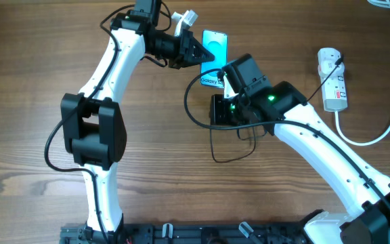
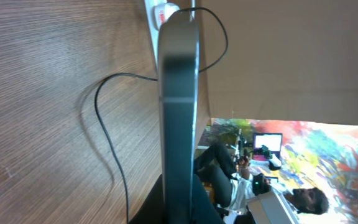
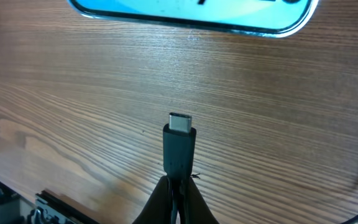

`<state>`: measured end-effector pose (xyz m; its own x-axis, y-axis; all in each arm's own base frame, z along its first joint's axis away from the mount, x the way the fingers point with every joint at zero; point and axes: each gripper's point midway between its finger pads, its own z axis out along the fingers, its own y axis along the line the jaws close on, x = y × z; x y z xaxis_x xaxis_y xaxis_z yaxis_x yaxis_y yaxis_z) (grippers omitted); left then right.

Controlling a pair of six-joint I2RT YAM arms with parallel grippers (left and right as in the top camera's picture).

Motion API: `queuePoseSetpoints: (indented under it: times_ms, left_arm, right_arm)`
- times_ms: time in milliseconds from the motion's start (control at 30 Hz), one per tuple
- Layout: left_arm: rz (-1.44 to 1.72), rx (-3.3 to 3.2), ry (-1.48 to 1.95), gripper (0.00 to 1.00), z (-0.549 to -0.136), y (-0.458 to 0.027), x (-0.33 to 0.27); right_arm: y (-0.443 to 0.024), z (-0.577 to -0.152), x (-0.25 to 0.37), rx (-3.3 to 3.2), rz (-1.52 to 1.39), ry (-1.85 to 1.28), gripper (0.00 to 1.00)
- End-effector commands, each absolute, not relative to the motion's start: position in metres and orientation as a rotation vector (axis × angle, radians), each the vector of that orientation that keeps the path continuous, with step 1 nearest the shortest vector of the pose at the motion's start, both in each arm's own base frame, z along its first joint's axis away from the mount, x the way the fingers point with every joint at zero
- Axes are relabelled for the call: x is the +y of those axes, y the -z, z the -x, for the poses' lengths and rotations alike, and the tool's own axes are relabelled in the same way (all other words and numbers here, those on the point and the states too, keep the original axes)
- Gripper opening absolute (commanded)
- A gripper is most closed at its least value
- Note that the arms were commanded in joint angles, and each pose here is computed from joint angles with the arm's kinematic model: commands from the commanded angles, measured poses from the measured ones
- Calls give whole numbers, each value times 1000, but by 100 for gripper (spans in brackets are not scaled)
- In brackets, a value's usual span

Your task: Plug charger to phone and switch on socket

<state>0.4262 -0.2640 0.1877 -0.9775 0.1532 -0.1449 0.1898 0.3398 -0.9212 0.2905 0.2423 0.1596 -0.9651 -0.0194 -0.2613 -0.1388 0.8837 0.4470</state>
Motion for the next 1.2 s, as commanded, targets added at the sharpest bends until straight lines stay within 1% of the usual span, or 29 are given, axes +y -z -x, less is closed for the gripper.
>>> queuePoseSetpoints:
  times_ms: [0, 567, 867, 1167]
  left_arm:
    - [-408, 2438, 1839, 4, -418, -217, -267]
    - [-458, 2415, 1827, 4, -416, -216, -267]
    - [-450, 2411, 1872, 4, -412, -220, -268]
    - [-478, 2389, 1871, 4, -411, -221, -268]
  right_arm:
    - [-166, -295, 248, 2768, 167, -721, 4]
    - [-168, -316, 238, 2690, 131, -598, 4]
    - [-169, -310, 245, 2706, 147, -665, 5]
    - [-168, -310, 245, 2710, 137, -663, 4]
